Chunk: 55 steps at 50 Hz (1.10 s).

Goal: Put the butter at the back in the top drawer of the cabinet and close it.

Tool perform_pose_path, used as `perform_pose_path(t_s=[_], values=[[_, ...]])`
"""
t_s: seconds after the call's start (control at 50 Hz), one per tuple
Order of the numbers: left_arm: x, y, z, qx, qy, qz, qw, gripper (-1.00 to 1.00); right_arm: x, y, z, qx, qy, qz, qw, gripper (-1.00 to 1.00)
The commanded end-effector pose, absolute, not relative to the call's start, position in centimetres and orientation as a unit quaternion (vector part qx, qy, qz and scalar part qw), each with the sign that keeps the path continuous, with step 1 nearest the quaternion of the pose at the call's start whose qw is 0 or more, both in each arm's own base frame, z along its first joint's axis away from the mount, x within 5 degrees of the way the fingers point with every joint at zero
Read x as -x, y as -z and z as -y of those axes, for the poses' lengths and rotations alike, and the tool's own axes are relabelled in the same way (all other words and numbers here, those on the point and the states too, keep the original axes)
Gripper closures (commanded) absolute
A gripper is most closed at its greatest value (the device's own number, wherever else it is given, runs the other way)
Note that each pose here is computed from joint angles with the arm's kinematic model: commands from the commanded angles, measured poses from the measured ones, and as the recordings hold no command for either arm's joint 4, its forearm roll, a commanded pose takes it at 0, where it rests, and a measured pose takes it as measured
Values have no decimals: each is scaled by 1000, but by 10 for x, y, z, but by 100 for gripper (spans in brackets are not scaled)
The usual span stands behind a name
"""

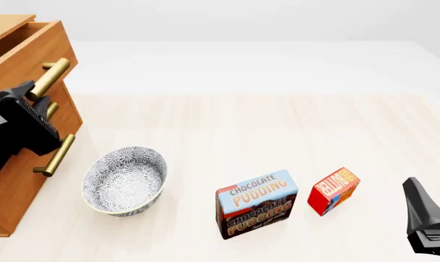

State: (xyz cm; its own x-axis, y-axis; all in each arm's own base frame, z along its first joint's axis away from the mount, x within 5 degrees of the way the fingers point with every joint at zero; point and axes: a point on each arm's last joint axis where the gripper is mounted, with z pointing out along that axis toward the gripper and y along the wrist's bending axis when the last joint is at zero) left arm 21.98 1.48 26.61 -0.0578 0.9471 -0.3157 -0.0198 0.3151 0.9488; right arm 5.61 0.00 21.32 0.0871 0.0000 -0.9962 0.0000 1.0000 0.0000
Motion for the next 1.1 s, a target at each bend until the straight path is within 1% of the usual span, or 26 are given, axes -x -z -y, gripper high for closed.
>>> perform_pose_path(t_s=[0.02,0.44,0.54,0.56,0.74,0.9,1.1], values=[[-228,-249,2,-434,-395,-594,551,100,-56,-213,0,0,0,-676,737,-100],[-227,-245,1,-440,-405,-588,545,100,-56,-213,0,0,0,-676,737,-100],[-224,-250,0,-434,-404,-590,548,100,-56,-213,0,0,0,-676,737,-100],[-223,-252,-1,-431,-403,-593,548,-100,-56,-213,0,0,0,-676,737,-100],[-218,-254,-6,-421,-407,-599,546,-100,-56,-213,0,0,0,-676,737,-100],[-214,-264,-5,-417,-407,-594,554,-100,-56,-213,0,0,0,-676,737,-100],[-196,-295,-5,-395,-403,-593,575,-100,-56,-213,0,0,0,-676,737,-100]])
